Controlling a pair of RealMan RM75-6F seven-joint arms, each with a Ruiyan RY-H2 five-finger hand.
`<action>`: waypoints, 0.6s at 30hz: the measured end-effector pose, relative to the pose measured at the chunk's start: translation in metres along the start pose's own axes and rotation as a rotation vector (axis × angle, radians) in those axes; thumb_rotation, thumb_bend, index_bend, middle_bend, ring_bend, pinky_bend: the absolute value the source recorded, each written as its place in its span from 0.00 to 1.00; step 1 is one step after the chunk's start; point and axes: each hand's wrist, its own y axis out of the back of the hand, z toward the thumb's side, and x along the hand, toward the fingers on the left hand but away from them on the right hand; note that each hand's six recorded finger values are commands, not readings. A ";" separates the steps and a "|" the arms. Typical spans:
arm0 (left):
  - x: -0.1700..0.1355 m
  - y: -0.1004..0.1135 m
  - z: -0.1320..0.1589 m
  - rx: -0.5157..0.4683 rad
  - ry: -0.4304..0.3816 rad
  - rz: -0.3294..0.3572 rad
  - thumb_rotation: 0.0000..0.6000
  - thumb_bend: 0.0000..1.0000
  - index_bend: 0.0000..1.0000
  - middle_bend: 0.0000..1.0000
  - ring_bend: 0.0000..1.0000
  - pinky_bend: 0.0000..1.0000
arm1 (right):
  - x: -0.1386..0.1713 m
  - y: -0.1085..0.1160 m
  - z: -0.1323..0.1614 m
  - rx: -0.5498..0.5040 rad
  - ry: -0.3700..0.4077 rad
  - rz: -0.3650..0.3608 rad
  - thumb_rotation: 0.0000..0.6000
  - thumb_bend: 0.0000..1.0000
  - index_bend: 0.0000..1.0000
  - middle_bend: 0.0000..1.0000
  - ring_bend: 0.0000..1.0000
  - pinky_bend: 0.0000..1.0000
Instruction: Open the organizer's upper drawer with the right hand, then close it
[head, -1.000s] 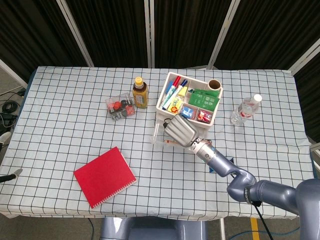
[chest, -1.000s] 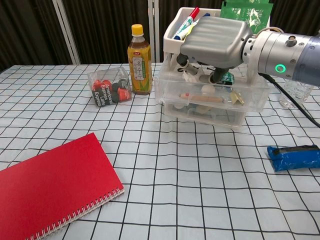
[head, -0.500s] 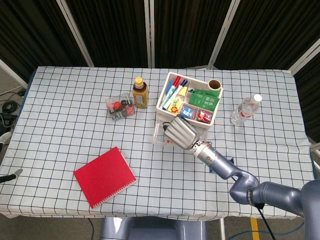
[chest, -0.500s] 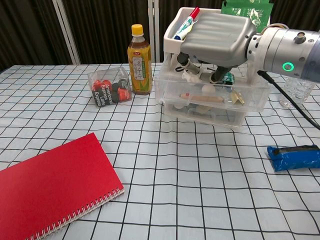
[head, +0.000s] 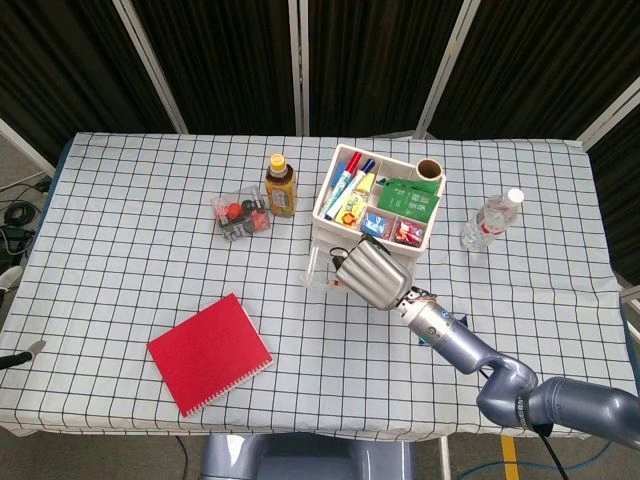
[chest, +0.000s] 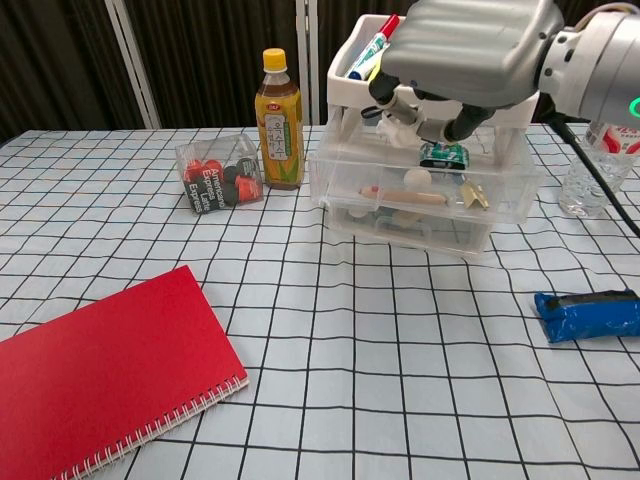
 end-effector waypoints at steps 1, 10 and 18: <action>0.000 0.000 0.000 -0.001 -0.001 0.001 1.00 0.16 0.00 0.00 0.00 0.00 | 0.002 0.003 -0.002 0.002 -0.005 -0.005 1.00 0.27 0.62 1.00 1.00 0.79; -0.004 0.002 0.002 -0.005 -0.011 0.008 1.00 0.16 0.00 0.00 0.00 0.00 | 0.033 0.020 -0.031 0.024 -0.080 -0.035 1.00 0.27 0.62 1.00 1.00 0.79; -0.006 0.004 0.003 -0.006 -0.019 0.014 1.00 0.16 0.00 0.00 0.00 0.00 | 0.063 0.024 -0.056 0.053 -0.134 -0.024 1.00 0.27 0.62 1.00 1.00 0.79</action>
